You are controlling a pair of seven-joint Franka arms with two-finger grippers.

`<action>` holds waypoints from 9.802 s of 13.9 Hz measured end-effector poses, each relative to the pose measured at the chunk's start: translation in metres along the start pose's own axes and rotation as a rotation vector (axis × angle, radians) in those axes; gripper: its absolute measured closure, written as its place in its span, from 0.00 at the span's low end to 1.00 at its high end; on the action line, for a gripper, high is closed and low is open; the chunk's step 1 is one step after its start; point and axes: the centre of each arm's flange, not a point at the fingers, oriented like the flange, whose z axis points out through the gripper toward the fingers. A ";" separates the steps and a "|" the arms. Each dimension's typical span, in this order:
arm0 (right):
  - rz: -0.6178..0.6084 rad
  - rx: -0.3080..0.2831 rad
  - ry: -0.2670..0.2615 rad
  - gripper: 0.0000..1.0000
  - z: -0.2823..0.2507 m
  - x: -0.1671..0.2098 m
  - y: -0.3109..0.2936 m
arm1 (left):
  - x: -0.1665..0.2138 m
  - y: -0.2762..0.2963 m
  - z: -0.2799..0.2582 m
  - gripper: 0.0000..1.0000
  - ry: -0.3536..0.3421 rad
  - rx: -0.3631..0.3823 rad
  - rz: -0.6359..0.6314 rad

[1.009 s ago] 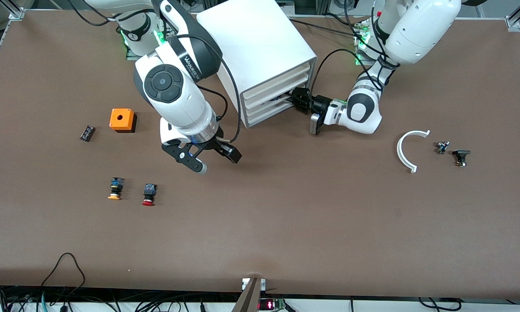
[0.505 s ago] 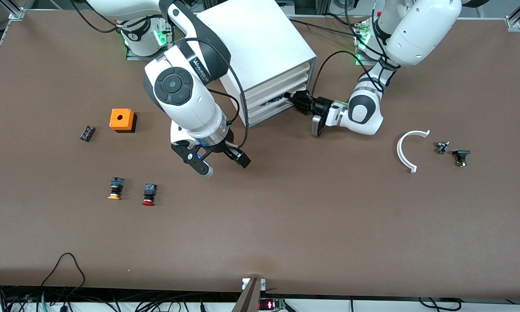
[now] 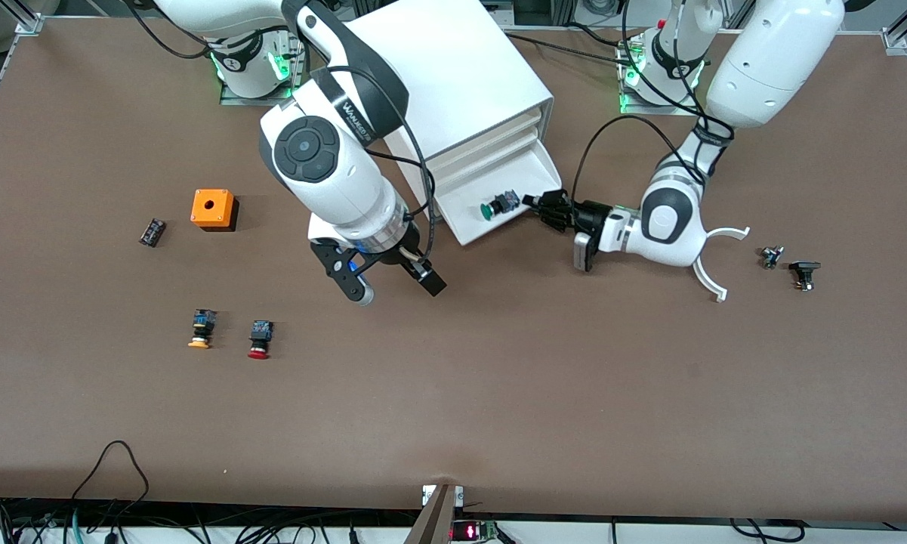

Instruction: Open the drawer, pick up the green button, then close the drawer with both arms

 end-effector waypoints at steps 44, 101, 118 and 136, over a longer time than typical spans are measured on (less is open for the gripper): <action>0.041 -0.170 -0.006 0.56 0.206 -0.196 0.051 | 0.094 0.326 -0.341 0.00 0.009 1.181 -0.545; -0.887 -0.264 -0.052 0.15 0.184 0.270 0.106 | 0.027 0.144 0.205 0.00 0.228 1.143 -0.944; -0.842 -0.197 0.131 0.01 -0.114 0.268 0.102 | 0.137 0.262 -0.167 0.00 0.105 1.083 -0.712; -0.786 -0.260 0.094 0.00 -0.277 0.252 0.226 | 0.020 0.385 -0.324 0.00 0.174 1.326 -0.283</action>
